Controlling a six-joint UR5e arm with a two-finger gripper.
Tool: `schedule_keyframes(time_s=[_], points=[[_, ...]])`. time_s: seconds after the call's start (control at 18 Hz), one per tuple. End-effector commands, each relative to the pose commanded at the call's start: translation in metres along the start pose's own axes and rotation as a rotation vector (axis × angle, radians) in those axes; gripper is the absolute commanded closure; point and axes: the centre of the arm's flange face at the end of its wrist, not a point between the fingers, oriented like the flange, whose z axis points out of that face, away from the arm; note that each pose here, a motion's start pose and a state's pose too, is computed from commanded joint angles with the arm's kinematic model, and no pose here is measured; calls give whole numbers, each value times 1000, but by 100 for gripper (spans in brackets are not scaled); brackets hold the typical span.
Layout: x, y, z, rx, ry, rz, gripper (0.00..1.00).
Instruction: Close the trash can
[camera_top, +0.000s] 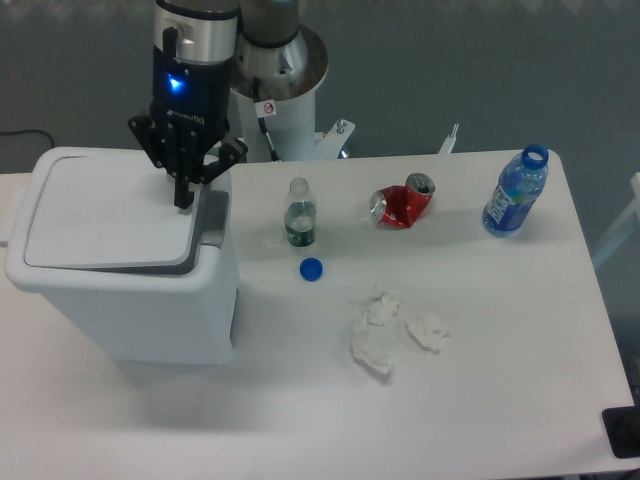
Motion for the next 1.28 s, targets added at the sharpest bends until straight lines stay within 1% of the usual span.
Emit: schedule_keyframes(time_s=[0.44, 1.28], points=[[-3, 0, 10, -15, 7, -4, 92], [-4, 3, 17, -27, 12, -9, 91]])
